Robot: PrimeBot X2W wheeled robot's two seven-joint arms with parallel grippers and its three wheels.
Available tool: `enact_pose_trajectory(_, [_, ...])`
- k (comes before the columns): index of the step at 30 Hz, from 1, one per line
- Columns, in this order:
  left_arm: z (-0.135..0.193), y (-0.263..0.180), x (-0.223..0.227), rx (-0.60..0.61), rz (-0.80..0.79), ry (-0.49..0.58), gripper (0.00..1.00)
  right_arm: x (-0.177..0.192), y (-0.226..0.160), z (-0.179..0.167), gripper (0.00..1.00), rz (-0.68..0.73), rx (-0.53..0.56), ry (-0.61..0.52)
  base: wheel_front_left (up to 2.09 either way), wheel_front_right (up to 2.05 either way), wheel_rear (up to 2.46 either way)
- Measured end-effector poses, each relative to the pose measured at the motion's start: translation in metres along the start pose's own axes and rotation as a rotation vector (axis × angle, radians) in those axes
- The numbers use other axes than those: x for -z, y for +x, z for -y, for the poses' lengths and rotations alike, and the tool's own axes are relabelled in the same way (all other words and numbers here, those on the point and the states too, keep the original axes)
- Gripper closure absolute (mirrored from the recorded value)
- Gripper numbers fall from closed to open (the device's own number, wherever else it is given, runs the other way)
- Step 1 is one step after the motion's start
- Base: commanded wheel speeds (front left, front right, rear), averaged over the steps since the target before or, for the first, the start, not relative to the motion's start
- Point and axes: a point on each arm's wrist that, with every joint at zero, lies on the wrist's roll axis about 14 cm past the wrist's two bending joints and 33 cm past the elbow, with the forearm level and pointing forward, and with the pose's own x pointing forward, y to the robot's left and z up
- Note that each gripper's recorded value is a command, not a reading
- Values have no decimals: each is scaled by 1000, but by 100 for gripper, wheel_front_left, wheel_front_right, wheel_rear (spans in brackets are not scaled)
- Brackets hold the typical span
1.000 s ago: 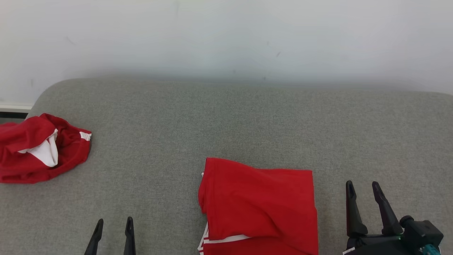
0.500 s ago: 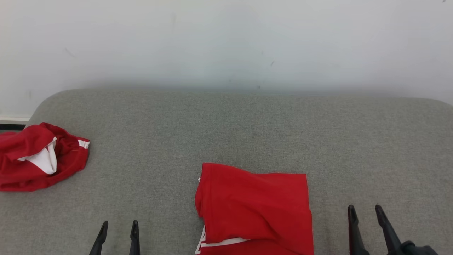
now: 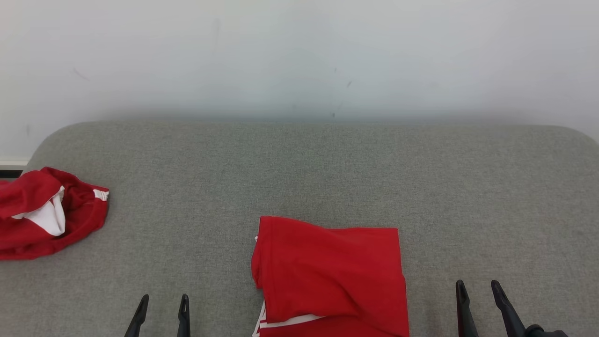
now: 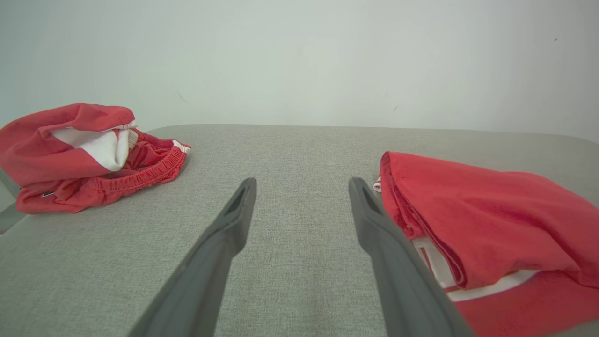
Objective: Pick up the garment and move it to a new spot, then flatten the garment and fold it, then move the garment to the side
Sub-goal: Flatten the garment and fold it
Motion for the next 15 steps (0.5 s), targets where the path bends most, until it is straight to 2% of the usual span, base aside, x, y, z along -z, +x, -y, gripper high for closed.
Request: enact_pose_trajectory(15, [-1, 0, 3, -2, -10, 16, 0, 3, 1, 0, 0, -8, -1, 5, 0, 0, 0])
